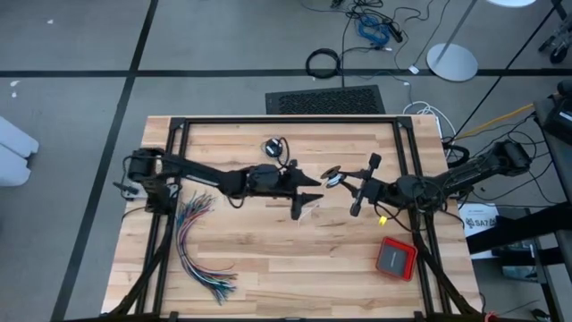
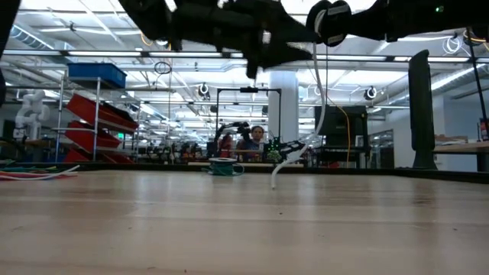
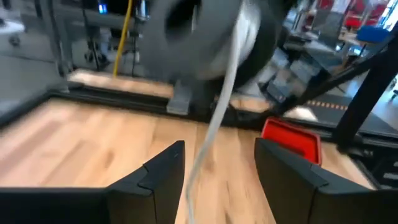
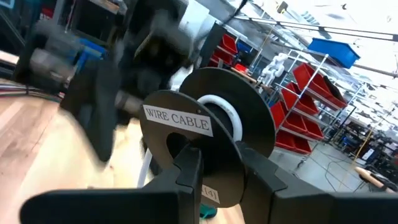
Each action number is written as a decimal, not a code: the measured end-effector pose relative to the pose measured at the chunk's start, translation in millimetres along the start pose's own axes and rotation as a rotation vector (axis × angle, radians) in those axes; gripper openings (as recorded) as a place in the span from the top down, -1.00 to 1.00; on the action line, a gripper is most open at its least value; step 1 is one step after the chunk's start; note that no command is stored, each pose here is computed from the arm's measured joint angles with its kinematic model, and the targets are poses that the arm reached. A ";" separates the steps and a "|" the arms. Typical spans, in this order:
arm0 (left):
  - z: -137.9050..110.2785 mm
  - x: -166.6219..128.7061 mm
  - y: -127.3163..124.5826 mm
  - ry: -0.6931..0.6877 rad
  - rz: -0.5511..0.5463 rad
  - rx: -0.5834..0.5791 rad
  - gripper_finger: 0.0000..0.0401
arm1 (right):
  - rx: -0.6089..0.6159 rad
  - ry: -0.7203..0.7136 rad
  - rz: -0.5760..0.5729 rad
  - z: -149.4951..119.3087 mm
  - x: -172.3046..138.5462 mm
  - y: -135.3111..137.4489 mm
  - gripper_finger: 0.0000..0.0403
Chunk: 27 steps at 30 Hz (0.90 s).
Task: Coil cords
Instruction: Uncoil the white wire from the spool
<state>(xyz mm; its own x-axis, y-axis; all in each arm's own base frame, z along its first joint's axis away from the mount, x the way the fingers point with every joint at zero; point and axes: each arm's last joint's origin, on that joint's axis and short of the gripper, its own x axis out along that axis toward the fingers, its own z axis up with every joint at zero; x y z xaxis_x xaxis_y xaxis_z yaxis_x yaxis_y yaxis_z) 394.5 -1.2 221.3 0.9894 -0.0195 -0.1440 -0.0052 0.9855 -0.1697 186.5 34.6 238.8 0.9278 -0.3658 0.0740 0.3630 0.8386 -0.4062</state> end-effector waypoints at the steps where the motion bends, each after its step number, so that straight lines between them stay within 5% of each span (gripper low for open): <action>1: -5.3 4.1 1.5 -0.003 -0.002 -0.007 0.01 | 0.001 0.000 0.000 0.1 0.0 0.0 0.69; 6: -11.7 14.1 0.8 -0.074 -0.111 -0.046 0.01 | 0.003 0.007 0.004 -0.7 0.0 0.4 0.69; 15: -18.1 18.0 11.0 -0.056 -0.104 -0.058 0.11 | 0.006 0.015 0.008 -1.7 -0.1 0.9 0.68; 24: -20.2 14.5 14.2 0.046 -0.195 -0.034 0.87 | 0.008 0.043 0.023 -4.8 -0.2 2.5 0.68; 27: -11.3 6.5 13.0 0.089 -0.215 -0.009 0.93 | -0.004 0.058 0.030 -6.6 -0.4 3.3 0.68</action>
<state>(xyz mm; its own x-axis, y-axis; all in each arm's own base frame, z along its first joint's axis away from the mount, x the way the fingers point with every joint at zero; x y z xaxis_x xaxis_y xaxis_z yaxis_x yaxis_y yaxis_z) 399.3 9.5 207.1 0.9512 -0.2444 -0.1884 0.2030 0.9554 -0.2147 186.8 34.9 231.4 0.9315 -0.3635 0.0084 0.3346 0.8480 -0.4111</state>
